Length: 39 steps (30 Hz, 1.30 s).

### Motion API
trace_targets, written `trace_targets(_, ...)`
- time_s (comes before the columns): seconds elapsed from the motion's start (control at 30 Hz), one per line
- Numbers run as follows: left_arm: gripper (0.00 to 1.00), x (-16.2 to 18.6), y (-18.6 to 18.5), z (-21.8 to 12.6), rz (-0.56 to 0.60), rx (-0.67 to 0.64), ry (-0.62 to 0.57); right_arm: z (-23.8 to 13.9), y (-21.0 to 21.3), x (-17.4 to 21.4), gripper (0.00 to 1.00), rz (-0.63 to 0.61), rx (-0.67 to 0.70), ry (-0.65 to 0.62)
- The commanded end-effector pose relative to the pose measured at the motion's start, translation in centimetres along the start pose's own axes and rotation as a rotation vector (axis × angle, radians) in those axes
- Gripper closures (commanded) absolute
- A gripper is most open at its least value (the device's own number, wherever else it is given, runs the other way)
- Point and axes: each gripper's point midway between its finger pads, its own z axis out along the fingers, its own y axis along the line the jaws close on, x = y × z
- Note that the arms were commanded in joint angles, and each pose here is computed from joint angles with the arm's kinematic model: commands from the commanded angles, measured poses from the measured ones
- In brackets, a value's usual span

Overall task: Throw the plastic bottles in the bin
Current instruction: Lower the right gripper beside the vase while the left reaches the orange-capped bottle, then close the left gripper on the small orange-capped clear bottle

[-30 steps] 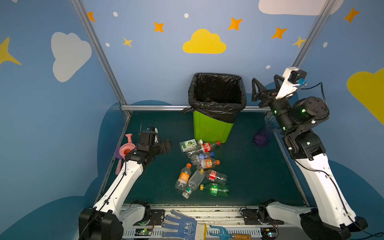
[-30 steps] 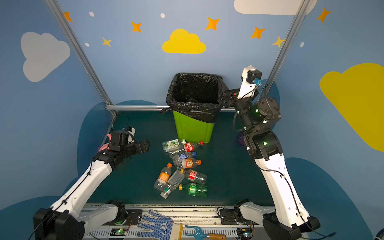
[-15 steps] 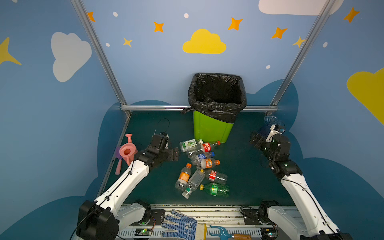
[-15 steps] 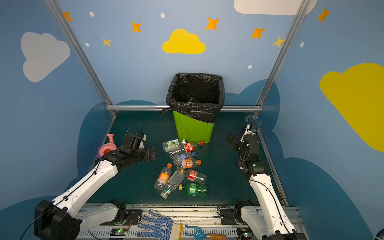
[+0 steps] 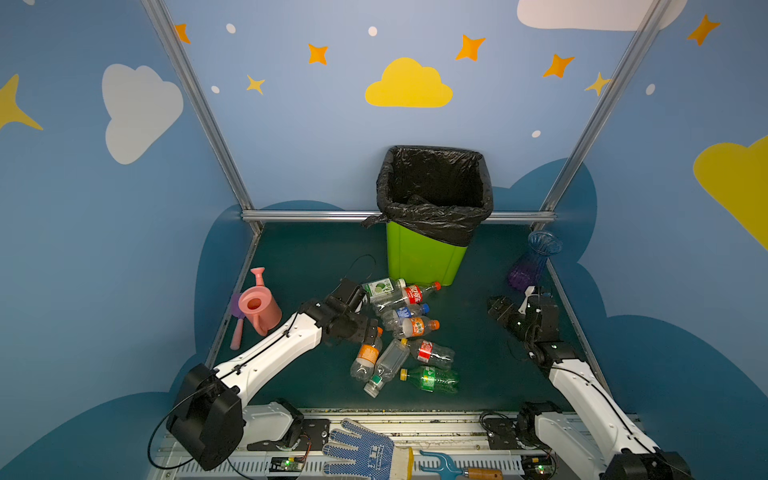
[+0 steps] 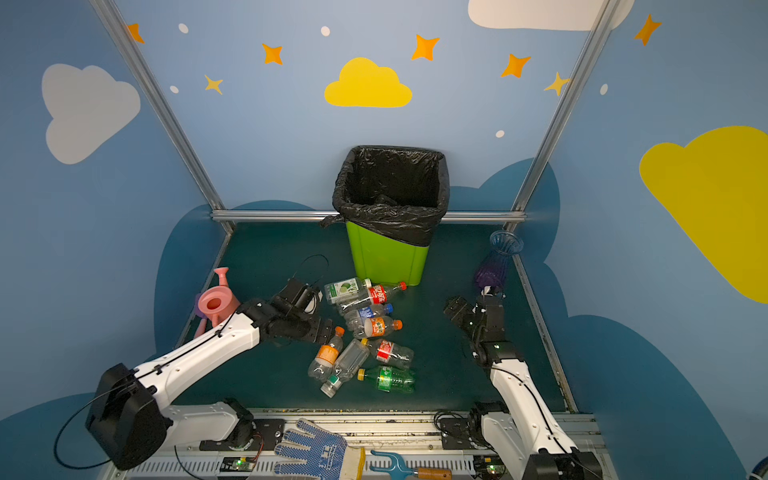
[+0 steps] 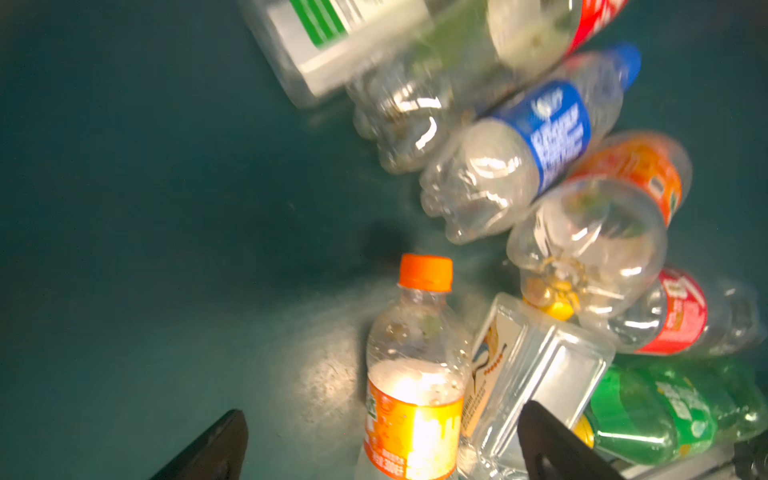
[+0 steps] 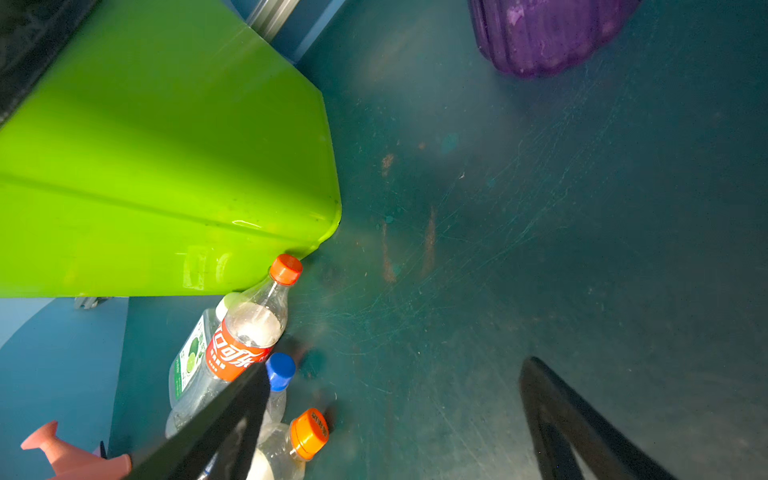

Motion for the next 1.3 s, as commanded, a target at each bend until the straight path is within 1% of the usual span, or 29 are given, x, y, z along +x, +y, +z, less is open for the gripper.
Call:
trace_targets(0.0,0.0,1.3,-0.9,0.2,0.015,0.022,0.074,-0.1,0.9,-1.0,0.07,0.015,-0.024,-0.024)
trace_targets(0.17,0.01,1.9,-1.6,1.4,0.036,0.022,0.116,0.2,0.6,-0.9,0.07,0.028,-0.013,-0.017)
trace_targets(0.3,0.04,2.5,-1.2,2.3,0.057,-0.007,0.163,0.3,0.7,-1.0,0.07,0.029,-0.014,-0.013)
trace_targets(0.47,0.16,3.3,-0.4,3.7,0.053,-0.058,0.237,0.3,0.8,-1.2,0.07,0.029,-0.012,-0.016)
trace_targets(0.67,0.21,3.4,1.0,4.3,0.051,-0.145,0.264,0.2,0.6,-1.2,0.07,0.031,-0.004,-0.017)
trace_targets(0.83,0.23,3.4,3.0,4.4,0.015,-0.259,0.265,0.2,0.4,-1.2,0.07,0.035,0.003,-0.015)
trace_targets(1.03,0.24,3.3,3.8,4.5,-0.025,-0.281,0.253,0.2,0.4,-1.2,0.07,0.041,0.003,-0.012)
trace_targets(1.27,0.21,3.4,3.6,5.4,-0.042,-0.266,0.278,0.5,0.4,-1.1,0.07,0.047,0.001,-0.002)
